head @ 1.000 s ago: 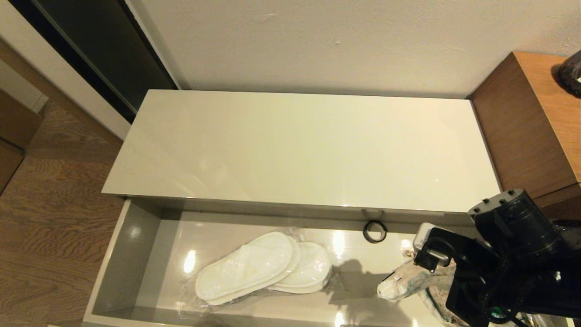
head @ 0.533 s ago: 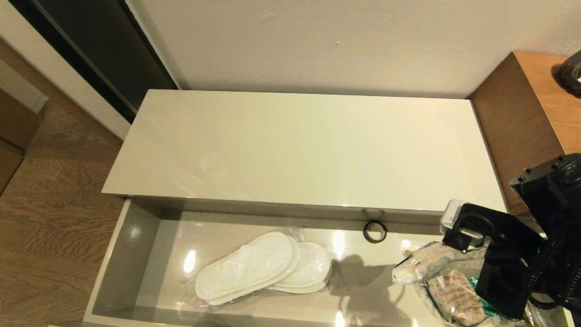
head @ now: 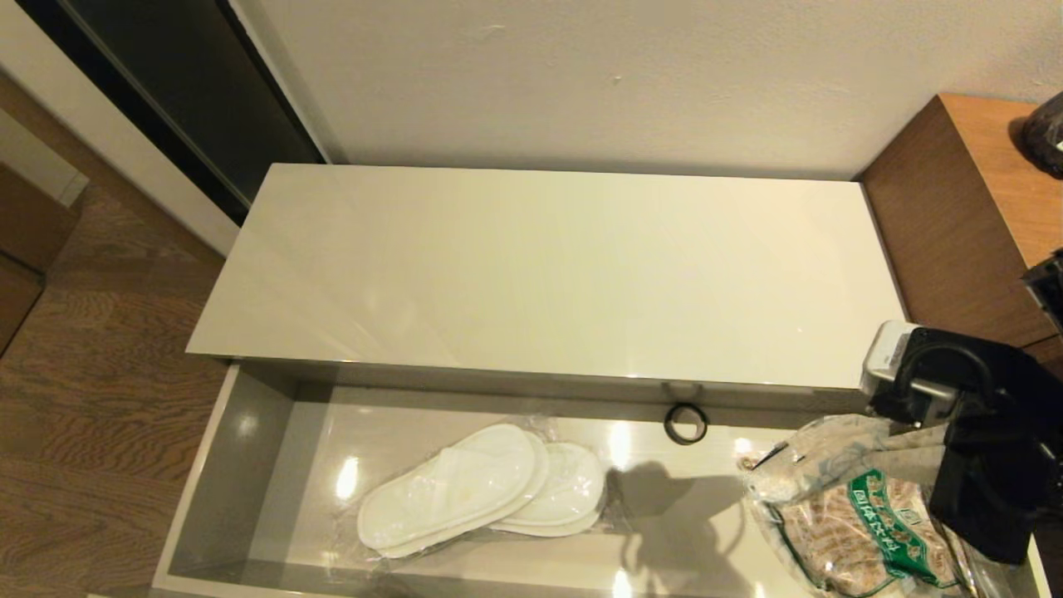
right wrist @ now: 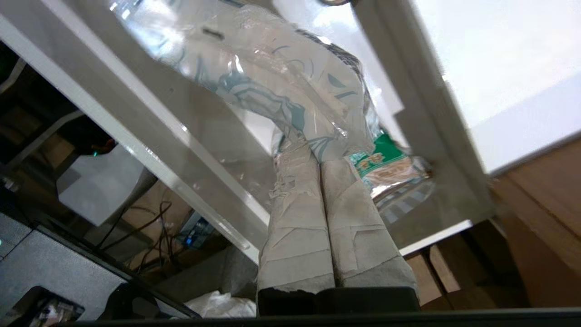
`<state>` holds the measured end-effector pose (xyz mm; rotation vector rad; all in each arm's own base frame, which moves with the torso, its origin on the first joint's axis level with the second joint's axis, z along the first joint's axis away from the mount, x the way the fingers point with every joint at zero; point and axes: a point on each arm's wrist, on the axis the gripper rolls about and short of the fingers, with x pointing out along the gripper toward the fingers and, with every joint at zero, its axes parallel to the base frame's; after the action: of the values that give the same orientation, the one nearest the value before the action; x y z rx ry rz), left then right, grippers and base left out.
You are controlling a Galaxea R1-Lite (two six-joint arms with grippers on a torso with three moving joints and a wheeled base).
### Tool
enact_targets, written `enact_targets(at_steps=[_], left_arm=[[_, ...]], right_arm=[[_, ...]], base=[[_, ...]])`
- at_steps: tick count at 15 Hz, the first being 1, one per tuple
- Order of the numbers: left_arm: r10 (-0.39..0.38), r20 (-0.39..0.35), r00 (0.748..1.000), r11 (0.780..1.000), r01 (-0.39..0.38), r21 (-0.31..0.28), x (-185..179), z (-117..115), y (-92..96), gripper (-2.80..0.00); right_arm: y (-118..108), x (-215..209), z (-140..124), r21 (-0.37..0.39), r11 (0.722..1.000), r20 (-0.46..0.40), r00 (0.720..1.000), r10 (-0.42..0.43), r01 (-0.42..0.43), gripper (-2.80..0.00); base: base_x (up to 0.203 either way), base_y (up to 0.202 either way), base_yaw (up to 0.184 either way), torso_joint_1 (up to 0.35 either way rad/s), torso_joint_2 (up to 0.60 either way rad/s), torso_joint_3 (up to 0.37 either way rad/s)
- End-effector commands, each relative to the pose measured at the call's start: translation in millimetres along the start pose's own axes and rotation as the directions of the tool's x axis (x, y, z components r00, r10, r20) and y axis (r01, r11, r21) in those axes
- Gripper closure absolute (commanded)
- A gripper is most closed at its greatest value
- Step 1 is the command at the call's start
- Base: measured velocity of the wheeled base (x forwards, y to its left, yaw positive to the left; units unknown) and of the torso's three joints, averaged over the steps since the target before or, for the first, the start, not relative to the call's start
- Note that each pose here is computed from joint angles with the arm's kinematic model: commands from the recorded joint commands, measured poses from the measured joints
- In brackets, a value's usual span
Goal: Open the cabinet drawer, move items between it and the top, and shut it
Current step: Place the tissue on the table
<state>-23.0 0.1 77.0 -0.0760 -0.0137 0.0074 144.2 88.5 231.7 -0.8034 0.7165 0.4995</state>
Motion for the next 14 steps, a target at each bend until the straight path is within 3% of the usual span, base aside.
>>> enact_targets(at_steps=[1, 10, 14], left_arm=[[0.001, -0.001, 1.0, 1.0, -0.001, -0.001, 0.1, 0.0, 0.0, 0.0], [0.0, -0.001, 1.0, 1.0, 0.0, -0.001, 0.1, 0.0, 0.0, 0.0], [0.0, -0.001, 1.0, 1.0, 0.0, -0.001, 0.1, 0.0, 0.0, 0.0]], right_arm=[[-4.4, -9.1, 2.7, 0.006, 1.0, 0.024, 1.0, -0.017, 0.017, 0.0], [-24.8, -28.9, 21.0, 0.041, 0.997, 0.065, 0.996, -0.069, 0.066, 0.0], [-47.2, -28.7, 36.4, 0.105, 0.987, 0.083, 0.988, -0.133, 0.124, 0.0]], base=[[0.0, 0.0, 0.0, 0.0, 0.0, 0.0], [0.0, 0.0, 0.0, 0.0, 0.0, 0.0], [0.0, 0.0, 0.0, 0.0, 0.0, 0.0]])
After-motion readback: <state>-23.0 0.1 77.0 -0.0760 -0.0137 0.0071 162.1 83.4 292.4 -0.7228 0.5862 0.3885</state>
